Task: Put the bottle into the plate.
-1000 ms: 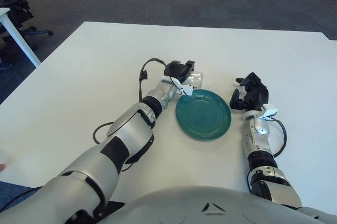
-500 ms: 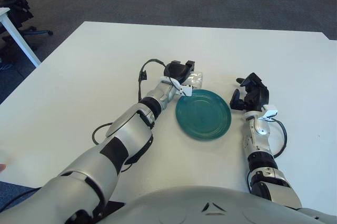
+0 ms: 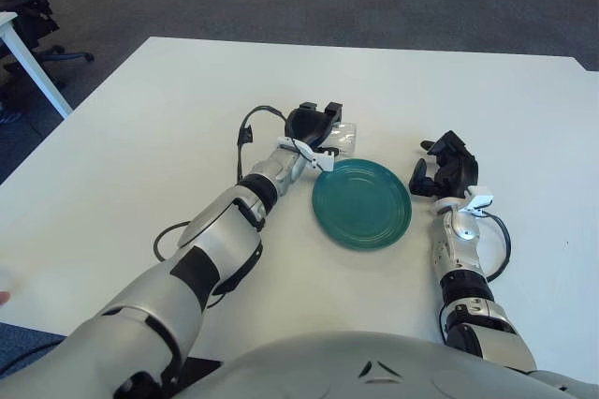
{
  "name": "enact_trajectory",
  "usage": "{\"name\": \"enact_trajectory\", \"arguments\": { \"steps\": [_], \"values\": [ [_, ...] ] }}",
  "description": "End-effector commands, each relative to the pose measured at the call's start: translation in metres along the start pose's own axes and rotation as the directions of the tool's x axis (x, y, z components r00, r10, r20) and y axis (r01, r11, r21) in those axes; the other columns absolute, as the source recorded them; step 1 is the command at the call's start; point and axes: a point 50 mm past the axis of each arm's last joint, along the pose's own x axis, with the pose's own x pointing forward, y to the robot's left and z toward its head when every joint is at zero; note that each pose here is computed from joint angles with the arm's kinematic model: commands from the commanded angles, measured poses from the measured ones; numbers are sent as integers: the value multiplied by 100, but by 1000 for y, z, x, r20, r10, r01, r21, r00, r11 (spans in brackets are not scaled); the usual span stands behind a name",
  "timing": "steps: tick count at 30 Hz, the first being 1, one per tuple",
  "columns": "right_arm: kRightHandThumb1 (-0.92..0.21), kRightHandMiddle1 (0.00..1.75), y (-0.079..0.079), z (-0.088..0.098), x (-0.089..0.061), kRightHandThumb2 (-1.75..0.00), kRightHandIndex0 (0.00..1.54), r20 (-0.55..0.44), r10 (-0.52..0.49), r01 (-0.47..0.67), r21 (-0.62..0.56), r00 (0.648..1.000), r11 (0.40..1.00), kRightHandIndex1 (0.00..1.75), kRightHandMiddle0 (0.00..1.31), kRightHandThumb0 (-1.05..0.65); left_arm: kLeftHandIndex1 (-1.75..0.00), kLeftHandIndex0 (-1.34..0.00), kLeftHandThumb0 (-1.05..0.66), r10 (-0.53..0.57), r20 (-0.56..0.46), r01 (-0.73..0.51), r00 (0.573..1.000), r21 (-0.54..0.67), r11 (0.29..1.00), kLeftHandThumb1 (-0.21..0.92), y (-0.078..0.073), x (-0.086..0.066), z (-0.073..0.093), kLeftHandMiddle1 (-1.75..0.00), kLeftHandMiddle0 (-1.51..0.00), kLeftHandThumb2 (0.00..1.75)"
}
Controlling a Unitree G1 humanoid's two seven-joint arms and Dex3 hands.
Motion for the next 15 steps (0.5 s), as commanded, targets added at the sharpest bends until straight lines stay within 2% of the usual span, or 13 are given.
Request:
{"name": "enact_trajectory", "arguments": {
  "steps": [1,11,15],
  "values": [
    [14,175,-15,-36,-37,-173,97,-179,-72,74,2,981,997,149,80,0,-175,-62,-48,11,19,-11,1000,3,1000,29,0,-1,1,-175,-117,134],
    [14,175,-16,-39,-37,-174,97,-203,-64,66,2,977,998,149,80,0,-175,-61,-47,27,33,-27,999,0,1000,31,0,-1,5,-175,-116,132],
    [14,175,-17,-40,-37,-173,97,-209,-68,70,0,975,998,149,80,0,-175,-61,-47,62,41,-62,997,-2,998,31,9,3,5,-175,-116,132]
  ]
}}
